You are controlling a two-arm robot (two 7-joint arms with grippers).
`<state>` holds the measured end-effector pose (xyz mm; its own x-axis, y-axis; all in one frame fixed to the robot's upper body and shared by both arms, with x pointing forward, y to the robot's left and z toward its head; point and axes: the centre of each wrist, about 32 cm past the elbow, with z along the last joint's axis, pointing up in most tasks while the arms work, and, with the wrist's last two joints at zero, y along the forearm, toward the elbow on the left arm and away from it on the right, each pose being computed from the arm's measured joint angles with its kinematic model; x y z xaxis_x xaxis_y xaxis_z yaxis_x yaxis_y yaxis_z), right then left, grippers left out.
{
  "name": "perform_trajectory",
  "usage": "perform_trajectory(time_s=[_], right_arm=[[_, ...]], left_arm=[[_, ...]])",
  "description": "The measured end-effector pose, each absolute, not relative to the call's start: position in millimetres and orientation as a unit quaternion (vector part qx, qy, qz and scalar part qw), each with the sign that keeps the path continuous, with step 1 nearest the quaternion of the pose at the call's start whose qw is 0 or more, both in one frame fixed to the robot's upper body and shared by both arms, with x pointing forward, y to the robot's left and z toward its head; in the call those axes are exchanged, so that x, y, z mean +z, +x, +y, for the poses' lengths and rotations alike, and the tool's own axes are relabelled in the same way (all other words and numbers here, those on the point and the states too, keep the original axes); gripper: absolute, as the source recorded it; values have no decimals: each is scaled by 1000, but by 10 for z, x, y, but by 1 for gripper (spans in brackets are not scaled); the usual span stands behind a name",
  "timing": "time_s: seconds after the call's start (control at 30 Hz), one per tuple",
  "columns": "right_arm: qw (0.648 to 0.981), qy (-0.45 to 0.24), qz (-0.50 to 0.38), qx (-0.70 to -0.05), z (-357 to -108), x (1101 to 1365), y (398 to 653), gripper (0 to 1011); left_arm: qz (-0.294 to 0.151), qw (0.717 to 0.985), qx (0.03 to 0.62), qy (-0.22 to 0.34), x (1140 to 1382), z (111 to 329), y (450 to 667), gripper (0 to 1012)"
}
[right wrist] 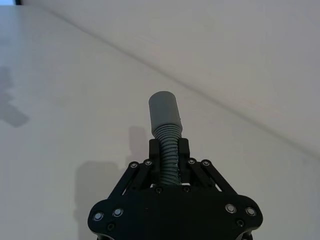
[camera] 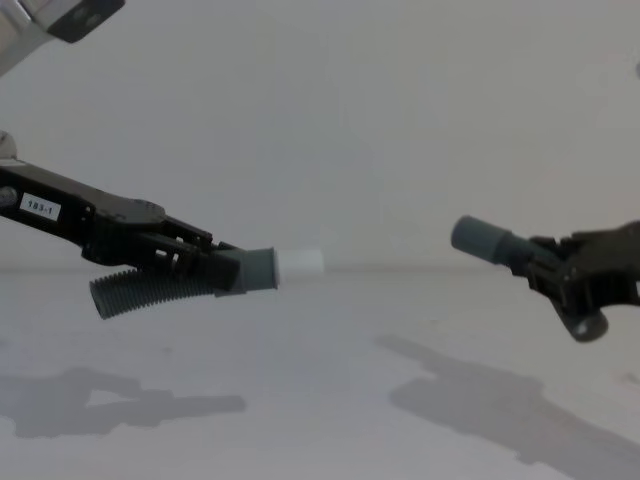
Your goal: Use both hands to pick up one end of the pipe from the table, align the ends, and insert them.
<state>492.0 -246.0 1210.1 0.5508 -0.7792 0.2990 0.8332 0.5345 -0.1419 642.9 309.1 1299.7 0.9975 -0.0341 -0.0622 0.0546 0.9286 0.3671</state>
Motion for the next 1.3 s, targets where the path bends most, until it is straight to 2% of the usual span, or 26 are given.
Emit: perform_trajectory(time_s=[0.6, 1.3], right_arm=[[897, -118, -249, -346, -2582, 12248, 4986, 173], [914, -93, -349, -185, -2701, 12296, 5246, 173]], left_arm=[[27, 982, -23, 188, 12998, 3093, 6430, 339], [26, 982, -23, 188, 12998, 3092, 6430, 339]])
